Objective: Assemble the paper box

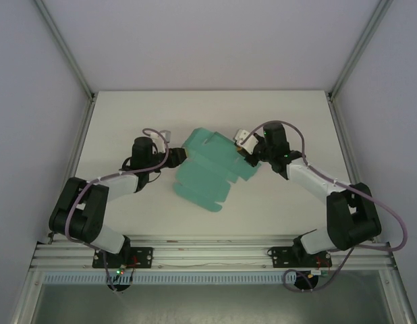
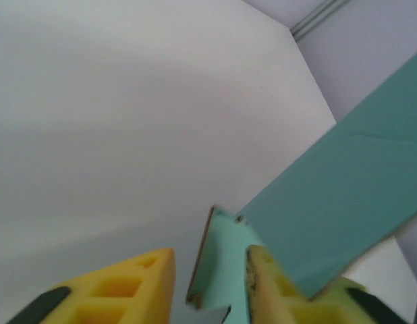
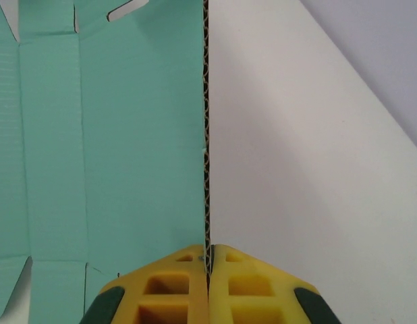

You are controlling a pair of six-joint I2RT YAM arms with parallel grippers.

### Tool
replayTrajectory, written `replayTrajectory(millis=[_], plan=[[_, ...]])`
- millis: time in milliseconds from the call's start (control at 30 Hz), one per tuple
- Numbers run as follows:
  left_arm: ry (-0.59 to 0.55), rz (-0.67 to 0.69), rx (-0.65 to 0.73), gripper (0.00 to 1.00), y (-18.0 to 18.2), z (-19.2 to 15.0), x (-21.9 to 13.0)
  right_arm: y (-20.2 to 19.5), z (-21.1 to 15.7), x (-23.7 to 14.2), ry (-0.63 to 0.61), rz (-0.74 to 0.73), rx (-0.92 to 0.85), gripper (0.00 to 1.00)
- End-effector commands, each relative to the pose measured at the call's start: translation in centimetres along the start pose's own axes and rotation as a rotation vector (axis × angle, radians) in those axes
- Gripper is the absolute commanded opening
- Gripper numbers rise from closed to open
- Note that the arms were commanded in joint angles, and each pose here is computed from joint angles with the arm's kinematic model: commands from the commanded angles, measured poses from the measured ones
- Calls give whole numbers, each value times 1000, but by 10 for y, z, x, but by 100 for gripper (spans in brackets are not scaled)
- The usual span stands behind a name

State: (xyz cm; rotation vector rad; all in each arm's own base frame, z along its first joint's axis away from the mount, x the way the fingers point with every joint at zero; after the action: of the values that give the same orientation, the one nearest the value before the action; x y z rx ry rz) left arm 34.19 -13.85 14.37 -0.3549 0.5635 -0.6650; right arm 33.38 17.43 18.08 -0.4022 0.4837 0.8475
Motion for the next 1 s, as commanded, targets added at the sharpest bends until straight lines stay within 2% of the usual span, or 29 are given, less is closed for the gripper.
replayTrajectory(millis=[0,133,400,500,700,800,867,967], plan=[[-67,-56,64,25,-9,18,3,-1,8,1,-13,32,32,0],[-74,-64,57,0,-8,17,5,-8,12,3,-15,13,96,0],[-103,-117,83,0,-18,12,-3,-29,11,13,26,44,289,0],[-119,-94,88,0,-18,10,-6,-32,10,15,44,99,356,0],[-161,-153,141,0,-32,4,-15,-37,2,21,95,142,416,0],[-109,-73,232,0,-40,0,-9,-37,2,23,113,157,427,0],[-65,18,343,0,-49,-4,-4,-38,1,24,122,153,439,0],[-52,121,472,0,-65,-3,1,-37,0,23,136,160,409,0]])
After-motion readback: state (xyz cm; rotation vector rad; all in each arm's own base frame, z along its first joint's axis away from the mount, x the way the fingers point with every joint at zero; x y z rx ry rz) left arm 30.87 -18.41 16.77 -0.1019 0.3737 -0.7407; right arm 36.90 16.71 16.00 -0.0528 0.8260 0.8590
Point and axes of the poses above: each hand's point on the last joint's axis, 136 mm out from that joint toward the fingers, its own x axis out along the fingers, its own y axis along the line the jaws close on, z = x × y, the point moved 5 cm from there along -x, back along the fingers, and after that the axes turned 14 degrees about x, right-handed, at the moved point
